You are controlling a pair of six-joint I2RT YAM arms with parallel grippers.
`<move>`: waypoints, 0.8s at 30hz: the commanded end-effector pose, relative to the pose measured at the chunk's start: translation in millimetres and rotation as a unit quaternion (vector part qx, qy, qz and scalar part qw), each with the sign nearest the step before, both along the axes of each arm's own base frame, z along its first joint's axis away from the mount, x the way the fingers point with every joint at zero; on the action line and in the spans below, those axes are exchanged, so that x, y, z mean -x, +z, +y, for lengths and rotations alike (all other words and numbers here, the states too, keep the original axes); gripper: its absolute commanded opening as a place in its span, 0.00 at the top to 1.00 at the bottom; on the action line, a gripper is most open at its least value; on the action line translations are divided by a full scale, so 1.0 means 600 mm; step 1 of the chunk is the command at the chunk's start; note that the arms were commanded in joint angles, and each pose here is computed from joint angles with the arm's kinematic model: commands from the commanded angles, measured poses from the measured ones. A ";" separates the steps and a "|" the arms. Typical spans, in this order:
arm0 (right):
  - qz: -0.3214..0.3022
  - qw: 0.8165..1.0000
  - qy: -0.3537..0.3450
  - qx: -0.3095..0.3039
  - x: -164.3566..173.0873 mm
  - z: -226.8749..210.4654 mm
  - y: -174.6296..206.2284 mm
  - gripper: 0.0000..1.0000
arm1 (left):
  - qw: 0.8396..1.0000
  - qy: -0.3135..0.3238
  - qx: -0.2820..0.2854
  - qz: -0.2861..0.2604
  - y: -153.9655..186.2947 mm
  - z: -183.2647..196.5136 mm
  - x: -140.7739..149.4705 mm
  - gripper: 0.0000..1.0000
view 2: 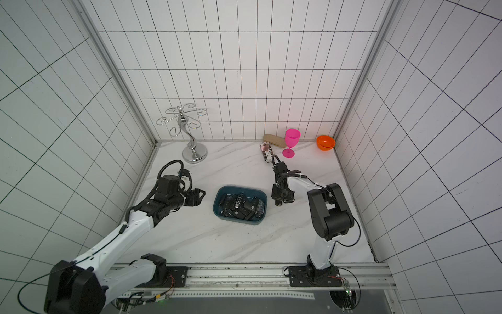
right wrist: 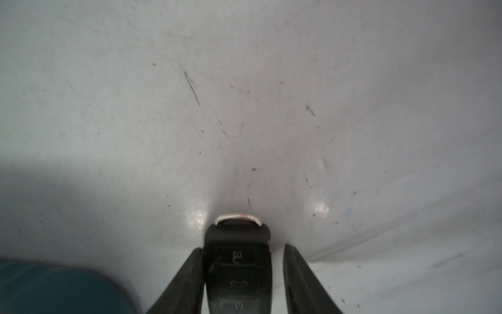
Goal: Place the car key into the storage box
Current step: Pick up the car key from the center of the board.
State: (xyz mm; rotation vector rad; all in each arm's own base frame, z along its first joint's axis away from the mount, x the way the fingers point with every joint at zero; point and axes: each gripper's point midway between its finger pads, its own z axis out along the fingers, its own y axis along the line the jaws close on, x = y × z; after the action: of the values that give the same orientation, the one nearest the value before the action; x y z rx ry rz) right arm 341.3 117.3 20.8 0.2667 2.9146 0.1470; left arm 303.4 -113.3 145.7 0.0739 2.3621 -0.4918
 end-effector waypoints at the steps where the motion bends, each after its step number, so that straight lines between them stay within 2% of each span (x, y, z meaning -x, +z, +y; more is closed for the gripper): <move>1: 0.045 0.999 -0.005 -0.018 0.035 0.002 -0.058 0.57 | 1.000 -0.017 0.009 -0.014 0.024 0.007 -0.011 0.28; 7: 0.042 0.999 0.000 -0.020 0.041 0.002 -0.071 0.77 | 0.998 0.042 -0.042 -0.010 0.003 0.066 -0.029 0.27; 9: 0.036 0.999 0.000 -0.019 0.041 0.001 -0.069 0.78 | 0.997 0.056 -0.052 0.000 -0.009 0.079 -0.031 0.26; 11: 0.020 1.000 -0.001 -0.020 0.040 0.001 -0.059 0.78 | 0.996 0.065 -0.055 0.006 -0.021 0.089 -0.032 0.01; 16: -0.039 0.999 0.012 0.005 0.043 0.004 -0.008 0.79 | 0.995 0.072 -0.067 -0.008 -0.011 0.109 -0.038 0.01; 24: -0.146 0.989 0.037 0.010 0.046 0.023 0.137 0.78 | 0.990 0.093 -0.094 -0.042 0.010 0.134 -0.055 0.01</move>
State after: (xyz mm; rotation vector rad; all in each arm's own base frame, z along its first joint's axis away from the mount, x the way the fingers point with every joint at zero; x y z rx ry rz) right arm 316.6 135.2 75.8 0.1267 2.6924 0.1935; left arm 327.3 -41.3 135.8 -0.0579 2.3645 -0.2326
